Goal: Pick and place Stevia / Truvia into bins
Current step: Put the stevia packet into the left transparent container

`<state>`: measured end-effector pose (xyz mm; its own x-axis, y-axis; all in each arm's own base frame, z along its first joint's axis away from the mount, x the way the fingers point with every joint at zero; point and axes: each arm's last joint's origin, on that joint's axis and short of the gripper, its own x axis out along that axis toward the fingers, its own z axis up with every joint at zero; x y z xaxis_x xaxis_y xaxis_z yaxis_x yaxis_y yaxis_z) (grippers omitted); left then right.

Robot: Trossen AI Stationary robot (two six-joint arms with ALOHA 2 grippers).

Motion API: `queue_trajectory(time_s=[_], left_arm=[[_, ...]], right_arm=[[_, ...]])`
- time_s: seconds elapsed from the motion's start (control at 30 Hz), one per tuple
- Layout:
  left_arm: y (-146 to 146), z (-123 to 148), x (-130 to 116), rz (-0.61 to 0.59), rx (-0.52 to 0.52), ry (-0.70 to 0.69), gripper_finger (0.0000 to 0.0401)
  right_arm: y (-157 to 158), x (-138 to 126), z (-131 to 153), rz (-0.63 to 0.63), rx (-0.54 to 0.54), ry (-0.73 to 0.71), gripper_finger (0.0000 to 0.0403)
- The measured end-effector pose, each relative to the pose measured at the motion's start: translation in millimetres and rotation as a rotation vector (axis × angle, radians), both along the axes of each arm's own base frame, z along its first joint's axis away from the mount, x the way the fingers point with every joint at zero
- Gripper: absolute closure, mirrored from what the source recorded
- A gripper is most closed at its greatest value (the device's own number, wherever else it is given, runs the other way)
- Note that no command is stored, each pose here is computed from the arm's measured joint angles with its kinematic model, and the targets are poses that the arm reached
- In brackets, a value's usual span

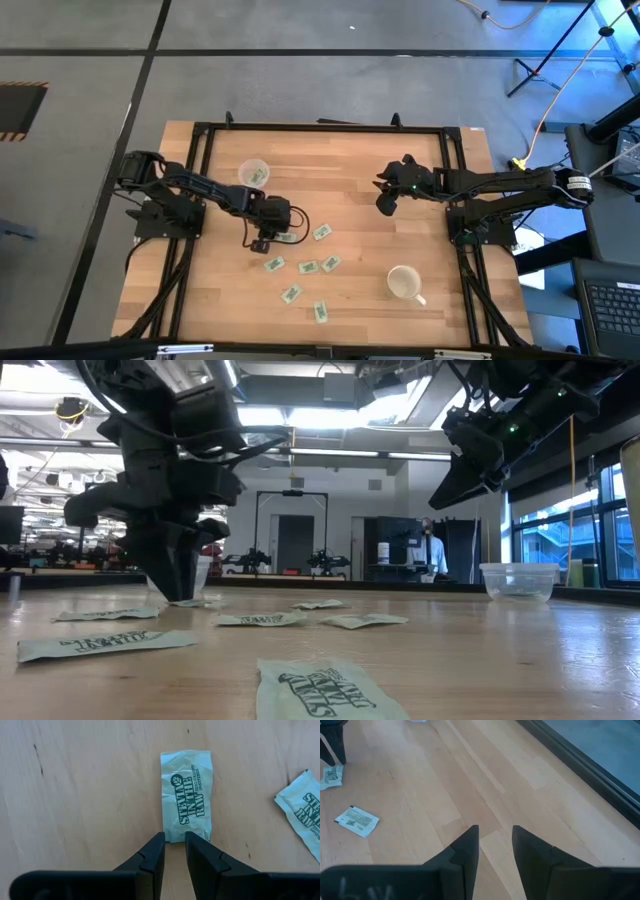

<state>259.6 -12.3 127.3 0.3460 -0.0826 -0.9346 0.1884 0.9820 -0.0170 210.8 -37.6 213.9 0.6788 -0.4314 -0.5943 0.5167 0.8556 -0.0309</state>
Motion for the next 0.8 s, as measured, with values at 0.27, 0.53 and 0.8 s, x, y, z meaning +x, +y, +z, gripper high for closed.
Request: queue_trajectory(time_s=[0.27,0.53,0.8], left_arm=[[-0.2,-2.5,0.8,0.007,-0.007,0.004,0.0334],[-0.2,-3.3,0.8,0.021,-0.015,0.006,0.0382],[-0.3,3.0,-2.0,0.020,-0.021,-0.004,0.0398]], right_arm=[[0.0,0.0,0.1,0.000,0.000,0.000,0.0282],[0.0,0.0,0.1,0.000,0.000,0.000,0.0282],[0.0,0.0,0.0,0.000,0.000,0.000,0.0282]])
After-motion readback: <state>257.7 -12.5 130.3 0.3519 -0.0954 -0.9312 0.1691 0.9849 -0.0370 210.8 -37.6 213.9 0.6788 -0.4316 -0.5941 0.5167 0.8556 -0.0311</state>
